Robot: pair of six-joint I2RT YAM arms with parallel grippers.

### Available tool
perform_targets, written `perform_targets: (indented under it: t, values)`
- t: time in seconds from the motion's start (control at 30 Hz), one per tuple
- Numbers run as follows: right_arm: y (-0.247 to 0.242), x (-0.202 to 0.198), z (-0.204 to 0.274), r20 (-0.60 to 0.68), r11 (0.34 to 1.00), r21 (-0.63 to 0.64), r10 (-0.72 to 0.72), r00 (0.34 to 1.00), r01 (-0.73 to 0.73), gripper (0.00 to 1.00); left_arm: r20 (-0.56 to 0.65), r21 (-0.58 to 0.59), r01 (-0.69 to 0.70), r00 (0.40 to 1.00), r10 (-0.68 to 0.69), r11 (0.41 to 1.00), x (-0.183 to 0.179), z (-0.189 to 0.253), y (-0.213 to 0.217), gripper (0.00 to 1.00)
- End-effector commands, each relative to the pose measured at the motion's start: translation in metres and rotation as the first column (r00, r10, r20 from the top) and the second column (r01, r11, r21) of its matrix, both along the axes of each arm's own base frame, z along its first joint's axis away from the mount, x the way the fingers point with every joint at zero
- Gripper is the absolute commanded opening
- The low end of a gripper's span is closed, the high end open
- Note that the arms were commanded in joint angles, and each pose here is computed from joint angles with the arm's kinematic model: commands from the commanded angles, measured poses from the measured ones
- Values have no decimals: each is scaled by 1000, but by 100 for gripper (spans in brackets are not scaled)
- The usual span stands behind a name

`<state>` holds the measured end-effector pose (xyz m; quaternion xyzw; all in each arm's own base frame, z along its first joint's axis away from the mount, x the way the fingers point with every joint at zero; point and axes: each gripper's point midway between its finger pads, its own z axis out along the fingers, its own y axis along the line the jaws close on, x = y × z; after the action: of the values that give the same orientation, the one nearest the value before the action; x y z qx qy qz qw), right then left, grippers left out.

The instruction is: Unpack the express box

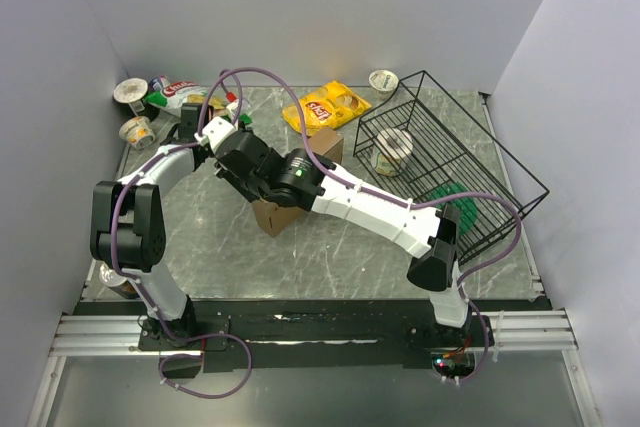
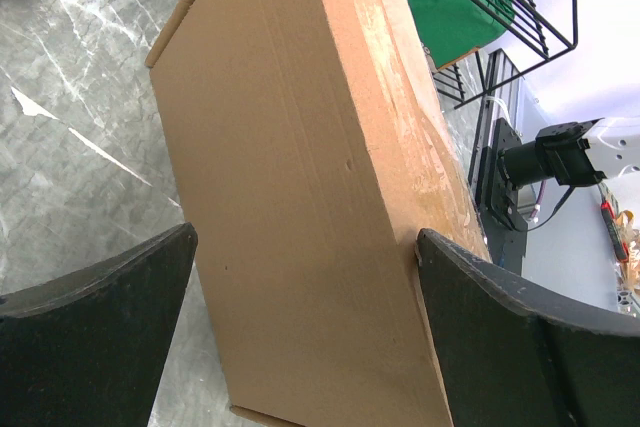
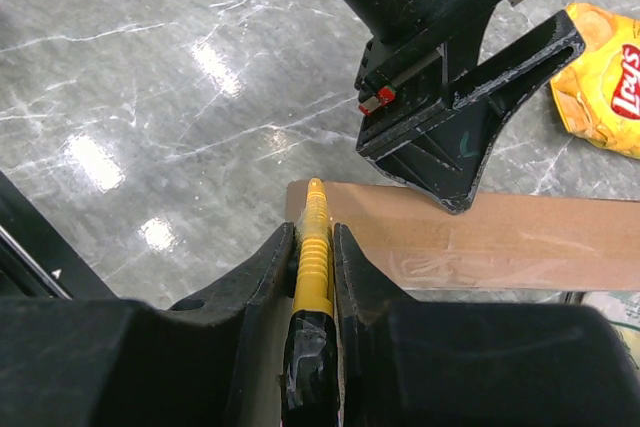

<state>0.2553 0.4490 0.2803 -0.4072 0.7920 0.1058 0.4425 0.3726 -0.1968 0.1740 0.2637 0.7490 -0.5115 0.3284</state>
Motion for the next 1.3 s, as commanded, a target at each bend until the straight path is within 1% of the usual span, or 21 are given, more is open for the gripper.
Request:
perform_targets:
  t: [0.0, 0.4, 0.57, 0.77, 1.27]
  values:
    - [0, 5, 15, 30, 999, 34, -18, 999, 17, 0, 6, 84, -62, 998, 62, 995, 12, -27, 6, 96]
    - [-3, 7, 0, -7, 1000, 3, -18, 1000, 18, 0, -3, 87, -62, 998, 62, 994, 13, -30, 6, 96]
    - [-9, 5, 1, -9, 1000, -1, -26, 1000, 26, 0, -1, 96, -68, 998, 68, 993, 15, -33, 7, 96]
    - [-16, -4, -6, -34, 1000, -20, -20, 999, 19, 0, -6, 103, -75, 997, 76, 992, 19, -36, 7, 96]
    - [-39, -20, -3, -36, 999, -44, -20, 999, 18, 0, 2, 146, -123, 992, 124, 982, 29, -44, 15, 96]
